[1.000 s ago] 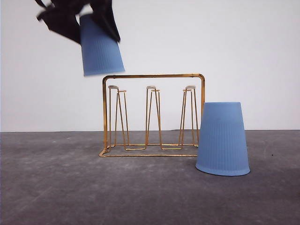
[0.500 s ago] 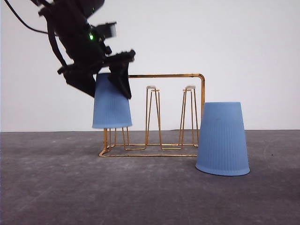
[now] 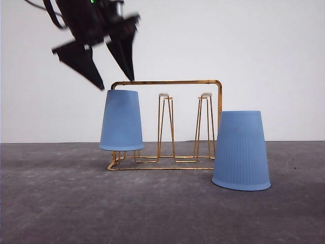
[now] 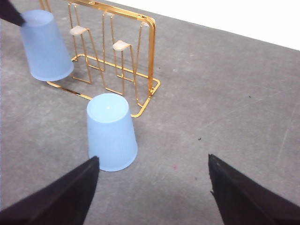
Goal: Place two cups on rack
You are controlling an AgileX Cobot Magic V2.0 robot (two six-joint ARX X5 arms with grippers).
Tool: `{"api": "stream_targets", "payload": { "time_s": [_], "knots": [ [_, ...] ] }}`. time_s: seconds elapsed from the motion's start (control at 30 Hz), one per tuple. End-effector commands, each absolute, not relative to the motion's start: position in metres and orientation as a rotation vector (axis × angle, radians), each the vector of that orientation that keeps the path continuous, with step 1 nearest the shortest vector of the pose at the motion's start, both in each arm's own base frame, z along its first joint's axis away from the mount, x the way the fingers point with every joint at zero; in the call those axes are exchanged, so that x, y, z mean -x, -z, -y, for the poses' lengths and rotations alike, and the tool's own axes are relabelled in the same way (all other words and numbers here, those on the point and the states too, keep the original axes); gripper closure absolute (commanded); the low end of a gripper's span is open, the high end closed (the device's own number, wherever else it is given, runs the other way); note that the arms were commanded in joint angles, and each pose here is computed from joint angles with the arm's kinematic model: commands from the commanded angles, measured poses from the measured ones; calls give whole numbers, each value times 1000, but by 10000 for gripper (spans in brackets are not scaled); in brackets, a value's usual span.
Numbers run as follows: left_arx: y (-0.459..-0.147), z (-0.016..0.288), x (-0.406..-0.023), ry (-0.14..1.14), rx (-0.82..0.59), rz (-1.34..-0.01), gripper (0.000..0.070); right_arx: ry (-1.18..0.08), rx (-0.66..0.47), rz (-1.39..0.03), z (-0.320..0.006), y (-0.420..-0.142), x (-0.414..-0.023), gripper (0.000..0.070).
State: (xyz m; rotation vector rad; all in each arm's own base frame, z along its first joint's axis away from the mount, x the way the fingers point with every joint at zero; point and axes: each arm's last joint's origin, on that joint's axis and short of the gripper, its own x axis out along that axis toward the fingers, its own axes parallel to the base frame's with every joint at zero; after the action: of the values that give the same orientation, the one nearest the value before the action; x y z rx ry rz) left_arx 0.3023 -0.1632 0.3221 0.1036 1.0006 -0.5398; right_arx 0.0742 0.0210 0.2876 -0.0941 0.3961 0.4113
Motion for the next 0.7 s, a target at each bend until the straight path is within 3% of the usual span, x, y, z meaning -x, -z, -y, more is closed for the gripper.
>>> {"api": "stream_targets", "payload": {
  "time_s": [0.0, 0.2, 0.57, 0.67],
  "knots": [
    [-329, 163, -297, 572, -92, -1008, 316, -430, 65, -387, -22, -291, -74, 231],
    [-328, 144, -264, 573, -82, -1014, 316, -497, 32, -440, -26, -288, -83, 230],
    [-272, 94, -172, 476, 140, -864, 315, -617, 2, -575, -43, -275, -134, 227],
    [-264, 84, -155, 432, 154, -849, 314, -639, -5, -596, -52, -268, -154, 176]
  ]
}}
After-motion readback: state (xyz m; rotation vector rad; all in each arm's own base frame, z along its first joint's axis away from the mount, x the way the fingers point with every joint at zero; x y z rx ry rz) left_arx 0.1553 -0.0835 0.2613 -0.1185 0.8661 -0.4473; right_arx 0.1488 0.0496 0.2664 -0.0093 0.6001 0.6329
